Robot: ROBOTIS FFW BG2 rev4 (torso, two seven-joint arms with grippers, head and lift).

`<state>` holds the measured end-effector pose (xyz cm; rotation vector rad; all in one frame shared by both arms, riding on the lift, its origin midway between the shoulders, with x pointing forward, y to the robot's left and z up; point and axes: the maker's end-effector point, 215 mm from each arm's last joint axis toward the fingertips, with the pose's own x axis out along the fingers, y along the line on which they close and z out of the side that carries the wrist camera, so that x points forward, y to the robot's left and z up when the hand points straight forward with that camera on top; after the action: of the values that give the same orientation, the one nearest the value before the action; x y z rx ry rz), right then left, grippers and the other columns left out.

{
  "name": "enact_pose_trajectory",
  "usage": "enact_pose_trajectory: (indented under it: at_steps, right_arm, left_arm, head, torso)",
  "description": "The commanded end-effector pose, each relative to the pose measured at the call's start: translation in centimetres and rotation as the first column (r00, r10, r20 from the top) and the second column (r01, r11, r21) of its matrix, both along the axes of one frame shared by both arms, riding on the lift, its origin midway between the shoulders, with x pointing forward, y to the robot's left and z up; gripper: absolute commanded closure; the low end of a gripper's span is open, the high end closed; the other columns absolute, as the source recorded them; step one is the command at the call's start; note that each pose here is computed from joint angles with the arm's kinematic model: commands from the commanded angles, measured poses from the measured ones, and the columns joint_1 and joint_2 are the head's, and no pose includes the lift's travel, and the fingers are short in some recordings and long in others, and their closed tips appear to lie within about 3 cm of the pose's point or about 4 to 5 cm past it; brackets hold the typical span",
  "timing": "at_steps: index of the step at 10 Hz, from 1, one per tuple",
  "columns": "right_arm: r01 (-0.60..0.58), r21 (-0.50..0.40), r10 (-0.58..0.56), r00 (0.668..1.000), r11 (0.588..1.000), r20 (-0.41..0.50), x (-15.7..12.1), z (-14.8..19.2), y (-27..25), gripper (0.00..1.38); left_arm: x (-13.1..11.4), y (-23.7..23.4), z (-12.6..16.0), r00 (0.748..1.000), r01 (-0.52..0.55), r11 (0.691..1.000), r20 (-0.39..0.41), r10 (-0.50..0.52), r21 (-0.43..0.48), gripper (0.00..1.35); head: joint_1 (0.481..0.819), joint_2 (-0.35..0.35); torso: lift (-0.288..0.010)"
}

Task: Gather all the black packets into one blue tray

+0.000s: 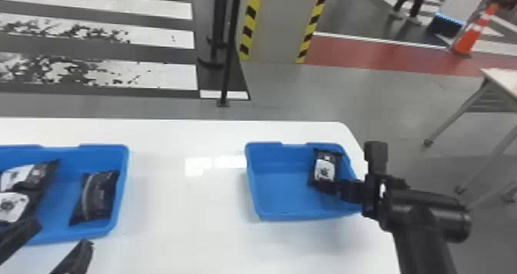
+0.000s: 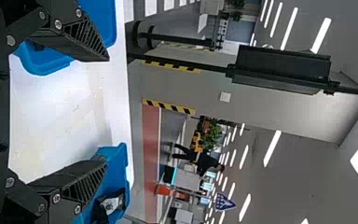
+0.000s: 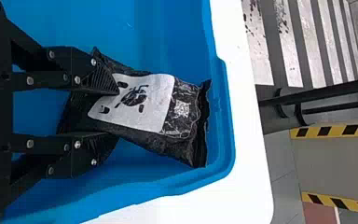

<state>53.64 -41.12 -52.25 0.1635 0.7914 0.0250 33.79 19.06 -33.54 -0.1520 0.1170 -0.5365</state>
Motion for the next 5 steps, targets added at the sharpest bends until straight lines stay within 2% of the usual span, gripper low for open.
enact_pose_trajectory:
  at_steps: [1, 3, 5]
  right_arm:
    - [-0.008, -0.038, 0.009, 0.999, 0.999, 0.031, 0.7, 0.9, -0.6, 1.28]
    - [-0.016, -0.073, 0.02, 0.999, 0.997, 0.05, 0.8, 1.2, -1.2, 1.28]
    - [-0.039, -0.073, 0.044, 0.997, 0.997, 0.069, -0.7, 1.2, -0.6, 1.28]
  left_arm:
    - [0.0, 0.0, 0.0, 1.0, 0.001, 1.0, -0.001, -0.001, -0.001, 0.26]
    - [0.0, 0.0, 0.1, 1.0, 0.0, 1.0, 0.004, 0.0, -0.001, 0.27]
    - [0.0, 0.0, 0.2, 1.0, 0.001, 1.0, 0.007, -0.001, -0.001, 0.27]
  head:
    - [0.695, -0.277]
    - [0.695, -0.282]
    - [0.695, -0.288]
  torso:
    - [-0.11]
    - [-0.11]
    - [-0.11]
